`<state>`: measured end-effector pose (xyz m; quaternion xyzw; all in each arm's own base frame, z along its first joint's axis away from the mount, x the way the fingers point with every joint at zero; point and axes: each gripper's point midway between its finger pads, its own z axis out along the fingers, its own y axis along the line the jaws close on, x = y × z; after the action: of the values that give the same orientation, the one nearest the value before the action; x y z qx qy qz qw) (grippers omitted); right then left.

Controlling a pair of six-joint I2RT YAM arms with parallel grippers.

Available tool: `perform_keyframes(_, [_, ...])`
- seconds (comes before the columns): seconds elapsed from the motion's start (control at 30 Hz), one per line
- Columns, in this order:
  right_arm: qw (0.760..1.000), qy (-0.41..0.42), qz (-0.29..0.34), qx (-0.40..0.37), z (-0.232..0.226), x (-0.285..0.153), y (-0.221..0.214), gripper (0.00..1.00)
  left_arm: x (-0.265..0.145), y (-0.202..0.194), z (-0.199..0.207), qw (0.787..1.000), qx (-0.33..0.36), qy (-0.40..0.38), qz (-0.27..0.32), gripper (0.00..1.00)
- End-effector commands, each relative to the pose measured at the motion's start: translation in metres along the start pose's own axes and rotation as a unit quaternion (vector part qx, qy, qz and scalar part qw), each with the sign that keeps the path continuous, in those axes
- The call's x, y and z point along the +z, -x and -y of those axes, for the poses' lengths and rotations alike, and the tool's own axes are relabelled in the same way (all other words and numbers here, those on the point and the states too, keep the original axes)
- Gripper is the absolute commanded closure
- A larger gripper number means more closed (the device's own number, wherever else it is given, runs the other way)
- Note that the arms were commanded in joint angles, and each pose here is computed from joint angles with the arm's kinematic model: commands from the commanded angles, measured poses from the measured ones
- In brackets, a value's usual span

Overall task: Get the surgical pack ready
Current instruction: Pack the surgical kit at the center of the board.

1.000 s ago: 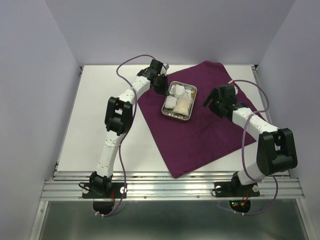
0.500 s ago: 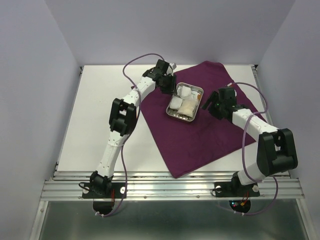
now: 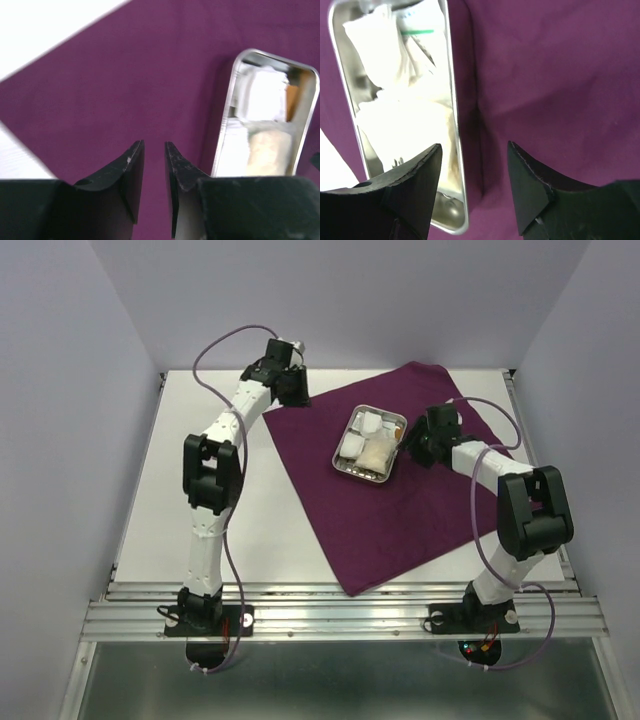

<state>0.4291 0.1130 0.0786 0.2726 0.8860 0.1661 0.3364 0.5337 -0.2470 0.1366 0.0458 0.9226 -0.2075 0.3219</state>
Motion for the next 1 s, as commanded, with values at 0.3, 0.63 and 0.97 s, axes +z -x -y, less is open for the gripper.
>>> perform_keyframes(0.3, [1.0,0.026,0.011,-0.001,-0.025,0.028,0.018,0.5,-0.017,-0.009,-0.139,0.984,-0.094,0.151,0.0,0.38])
perform_keyframes(0.63, [0.999,0.031,-0.01,-0.02,-0.025,0.039,0.01,0.84,0.01,-0.03,-0.148,0.985,-0.093,0.141,-0.033,0.37])
perform_keyframes(0.97, [0.997,0.049,-0.017,-0.051,-0.032,0.037,0.011,0.91,0.036,-0.06,-0.165,0.974,-0.11,0.184,-0.072,0.38])
